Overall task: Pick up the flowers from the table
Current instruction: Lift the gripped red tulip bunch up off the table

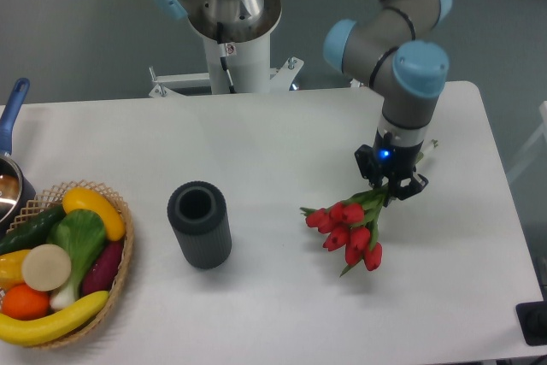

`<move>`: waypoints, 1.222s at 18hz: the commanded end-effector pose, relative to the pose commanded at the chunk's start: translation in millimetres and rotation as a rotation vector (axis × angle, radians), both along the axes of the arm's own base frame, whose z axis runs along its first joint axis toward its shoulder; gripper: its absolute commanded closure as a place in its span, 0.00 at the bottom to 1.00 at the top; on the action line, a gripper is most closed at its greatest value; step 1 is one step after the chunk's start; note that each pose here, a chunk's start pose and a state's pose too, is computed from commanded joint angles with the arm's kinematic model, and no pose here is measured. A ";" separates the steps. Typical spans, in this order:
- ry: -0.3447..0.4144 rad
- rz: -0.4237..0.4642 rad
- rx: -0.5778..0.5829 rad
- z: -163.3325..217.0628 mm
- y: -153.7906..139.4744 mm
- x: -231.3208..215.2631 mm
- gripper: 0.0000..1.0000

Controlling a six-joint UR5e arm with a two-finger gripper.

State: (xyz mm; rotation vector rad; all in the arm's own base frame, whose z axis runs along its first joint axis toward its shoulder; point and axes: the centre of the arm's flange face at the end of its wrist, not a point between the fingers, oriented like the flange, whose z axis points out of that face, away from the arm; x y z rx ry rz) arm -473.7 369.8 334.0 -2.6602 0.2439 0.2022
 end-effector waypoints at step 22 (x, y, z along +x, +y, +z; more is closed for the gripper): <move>-0.203 -0.002 0.568 139.8 12.6 71.6 0.68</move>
